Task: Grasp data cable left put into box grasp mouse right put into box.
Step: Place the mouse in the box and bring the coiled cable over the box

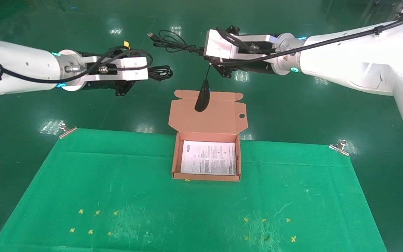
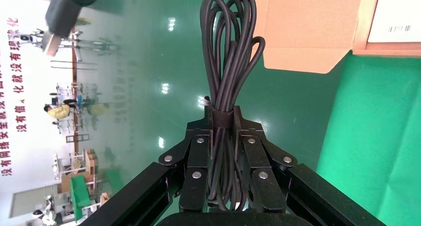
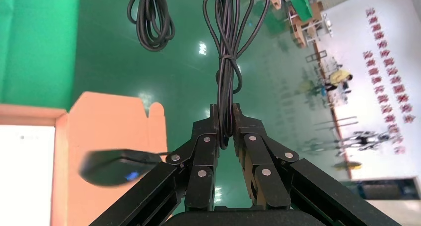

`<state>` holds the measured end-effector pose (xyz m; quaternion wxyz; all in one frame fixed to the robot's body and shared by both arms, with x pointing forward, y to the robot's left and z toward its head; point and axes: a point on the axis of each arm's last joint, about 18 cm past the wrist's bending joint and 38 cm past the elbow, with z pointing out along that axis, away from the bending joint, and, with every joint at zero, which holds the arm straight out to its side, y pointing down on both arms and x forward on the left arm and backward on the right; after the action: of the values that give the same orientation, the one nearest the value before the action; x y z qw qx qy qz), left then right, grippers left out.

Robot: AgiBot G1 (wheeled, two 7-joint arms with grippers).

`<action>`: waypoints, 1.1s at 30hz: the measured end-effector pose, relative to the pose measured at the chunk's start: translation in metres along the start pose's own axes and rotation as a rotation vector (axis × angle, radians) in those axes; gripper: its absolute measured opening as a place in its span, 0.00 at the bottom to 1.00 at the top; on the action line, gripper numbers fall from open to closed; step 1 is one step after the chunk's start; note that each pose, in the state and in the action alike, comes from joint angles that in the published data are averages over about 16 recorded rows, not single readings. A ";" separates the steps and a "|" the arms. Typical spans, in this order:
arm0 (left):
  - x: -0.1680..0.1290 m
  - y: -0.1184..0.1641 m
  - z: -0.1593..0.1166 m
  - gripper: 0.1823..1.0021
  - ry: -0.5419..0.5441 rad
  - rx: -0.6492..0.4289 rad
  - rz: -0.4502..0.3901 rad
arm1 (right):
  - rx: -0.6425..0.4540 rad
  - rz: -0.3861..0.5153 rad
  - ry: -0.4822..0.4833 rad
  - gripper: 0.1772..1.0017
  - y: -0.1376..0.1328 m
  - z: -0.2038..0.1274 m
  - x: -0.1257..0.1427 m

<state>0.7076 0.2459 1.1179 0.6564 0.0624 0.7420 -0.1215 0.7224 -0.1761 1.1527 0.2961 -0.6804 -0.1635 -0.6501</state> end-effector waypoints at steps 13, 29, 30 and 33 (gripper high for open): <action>0.029 0.012 0.010 0.08 0.057 -0.053 -0.001 | -0.007 0.054 -0.030 0.06 0.008 0.009 -0.029; 0.070 0.042 0.006 0.08 0.154 -0.163 -0.011 | -0.020 0.088 -0.107 0.06 0.007 0.032 -0.087; 0.071 0.043 0.005 0.08 0.158 -0.168 -0.012 | -0.023 0.089 -0.111 0.06 0.008 0.033 -0.091; 0.075 0.047 0.002 0.08 0.167 -0.184 -0.014 | -0.033 0.090 -0.125 0.06 0.008 0.037 -0.103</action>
<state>0.7115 0.2860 1.0392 0.5945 0.0069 0.8024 -0.0518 0.7465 -0.1428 1.0509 0.3028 -0.7312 -0.1402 -0.5950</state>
